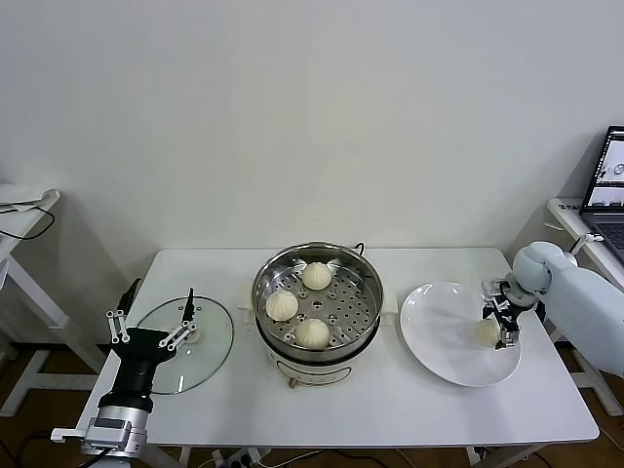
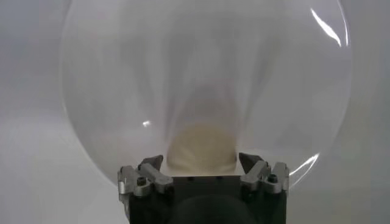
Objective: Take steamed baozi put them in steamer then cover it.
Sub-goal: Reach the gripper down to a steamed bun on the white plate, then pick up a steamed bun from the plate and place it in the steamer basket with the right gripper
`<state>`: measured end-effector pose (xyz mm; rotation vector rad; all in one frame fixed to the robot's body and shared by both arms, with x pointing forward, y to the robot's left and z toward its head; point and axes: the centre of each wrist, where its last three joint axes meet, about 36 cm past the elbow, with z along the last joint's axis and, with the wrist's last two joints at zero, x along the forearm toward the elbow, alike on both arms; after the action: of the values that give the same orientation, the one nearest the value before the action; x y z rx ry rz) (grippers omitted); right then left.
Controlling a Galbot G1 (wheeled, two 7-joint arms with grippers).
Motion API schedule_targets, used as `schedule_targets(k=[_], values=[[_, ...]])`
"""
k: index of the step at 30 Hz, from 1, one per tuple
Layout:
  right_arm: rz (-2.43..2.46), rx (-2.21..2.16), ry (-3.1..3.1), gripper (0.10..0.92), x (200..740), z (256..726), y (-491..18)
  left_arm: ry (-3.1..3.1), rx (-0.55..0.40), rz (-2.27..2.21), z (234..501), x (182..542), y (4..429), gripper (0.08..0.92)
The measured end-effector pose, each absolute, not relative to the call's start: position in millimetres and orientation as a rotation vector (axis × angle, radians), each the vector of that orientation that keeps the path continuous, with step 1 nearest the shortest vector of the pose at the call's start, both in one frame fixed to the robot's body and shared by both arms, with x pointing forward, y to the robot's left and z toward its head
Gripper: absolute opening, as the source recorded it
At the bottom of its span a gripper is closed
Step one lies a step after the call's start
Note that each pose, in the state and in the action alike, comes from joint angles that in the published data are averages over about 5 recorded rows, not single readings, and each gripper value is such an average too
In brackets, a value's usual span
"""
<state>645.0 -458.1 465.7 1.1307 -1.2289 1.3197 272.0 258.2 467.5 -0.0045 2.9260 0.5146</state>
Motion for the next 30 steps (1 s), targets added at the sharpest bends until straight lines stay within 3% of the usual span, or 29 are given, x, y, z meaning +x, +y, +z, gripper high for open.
schedule_targets(k=[5, 17, 30], values=[[1.322, 1.131, -1.232, 0.608, 645, 467, -459, 2.924, -0.003, 0.512, 468, 272, 257, 0.823], [1.311, 1.133, -1.247, 0.602, 643, 484, -462, 2.917, 0.004, 0.512, 470, 272, 254, 0.823], [1.295, 1.127, -1.342, 0.609, 636, 575, -450, 2.905, 0.010, 0.511, 473, 272, 252, 0.823]])
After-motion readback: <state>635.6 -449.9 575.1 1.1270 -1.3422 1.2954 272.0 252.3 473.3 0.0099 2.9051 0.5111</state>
